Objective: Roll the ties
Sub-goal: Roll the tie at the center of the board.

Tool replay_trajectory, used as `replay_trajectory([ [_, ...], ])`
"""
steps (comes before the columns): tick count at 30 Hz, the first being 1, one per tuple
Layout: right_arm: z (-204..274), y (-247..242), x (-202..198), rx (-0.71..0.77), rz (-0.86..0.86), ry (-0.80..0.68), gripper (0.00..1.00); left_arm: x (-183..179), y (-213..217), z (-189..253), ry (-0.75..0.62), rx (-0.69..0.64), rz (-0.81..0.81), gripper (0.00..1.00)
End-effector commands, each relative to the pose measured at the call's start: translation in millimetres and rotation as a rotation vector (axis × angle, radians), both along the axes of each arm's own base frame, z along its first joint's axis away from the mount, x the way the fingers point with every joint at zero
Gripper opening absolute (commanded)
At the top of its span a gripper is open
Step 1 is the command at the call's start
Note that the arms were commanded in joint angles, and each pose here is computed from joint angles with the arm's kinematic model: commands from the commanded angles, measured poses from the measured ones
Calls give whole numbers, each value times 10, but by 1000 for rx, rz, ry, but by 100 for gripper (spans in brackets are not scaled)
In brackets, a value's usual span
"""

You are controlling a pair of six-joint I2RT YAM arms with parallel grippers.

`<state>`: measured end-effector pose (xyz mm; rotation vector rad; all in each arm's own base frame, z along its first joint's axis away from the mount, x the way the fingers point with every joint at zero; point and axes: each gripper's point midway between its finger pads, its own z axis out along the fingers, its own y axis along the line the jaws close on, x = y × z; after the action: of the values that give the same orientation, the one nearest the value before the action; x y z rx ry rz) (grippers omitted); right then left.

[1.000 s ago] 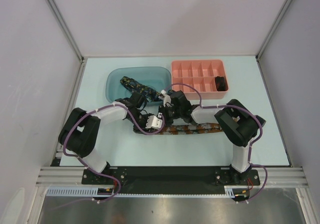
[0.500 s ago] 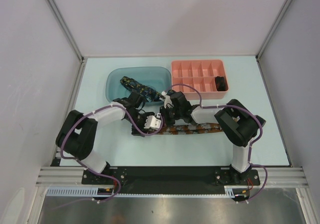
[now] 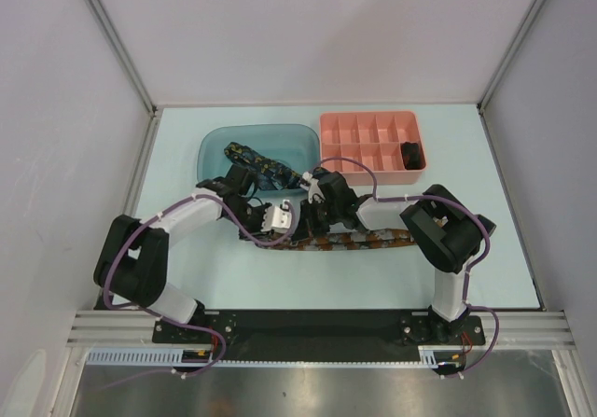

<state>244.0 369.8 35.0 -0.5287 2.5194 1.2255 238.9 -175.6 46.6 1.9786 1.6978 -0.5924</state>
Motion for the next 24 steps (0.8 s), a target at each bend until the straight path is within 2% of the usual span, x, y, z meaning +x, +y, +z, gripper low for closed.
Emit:
replay_trajectory([
  [1, 101, 96, 95, 12, 7, -50, 4, -34, -233, 201, 33, -96, -43, 34],
  [5, 142, 136, 100, 18, 11, -55, 6, -127, -381, 210, 54, -109, -76, 32],
  [11, 216, 156, 57, 42, 30, -39, 26, -89, -451, 30, 72, -61, -52, 30],
  [12, 245, 139, 36, 40, 38, -35, 32, -82, -442, -25, 83, -48, -44, 29],
  [18, 336, 0, -37, 31, 61, -22, 39, -39, -400, -116, 72, -16, -32, 28],
  [24, 412, 32, -42, 55, 41, -17, 53, -21, -419, -145, 83, -16, -31, 28],
])
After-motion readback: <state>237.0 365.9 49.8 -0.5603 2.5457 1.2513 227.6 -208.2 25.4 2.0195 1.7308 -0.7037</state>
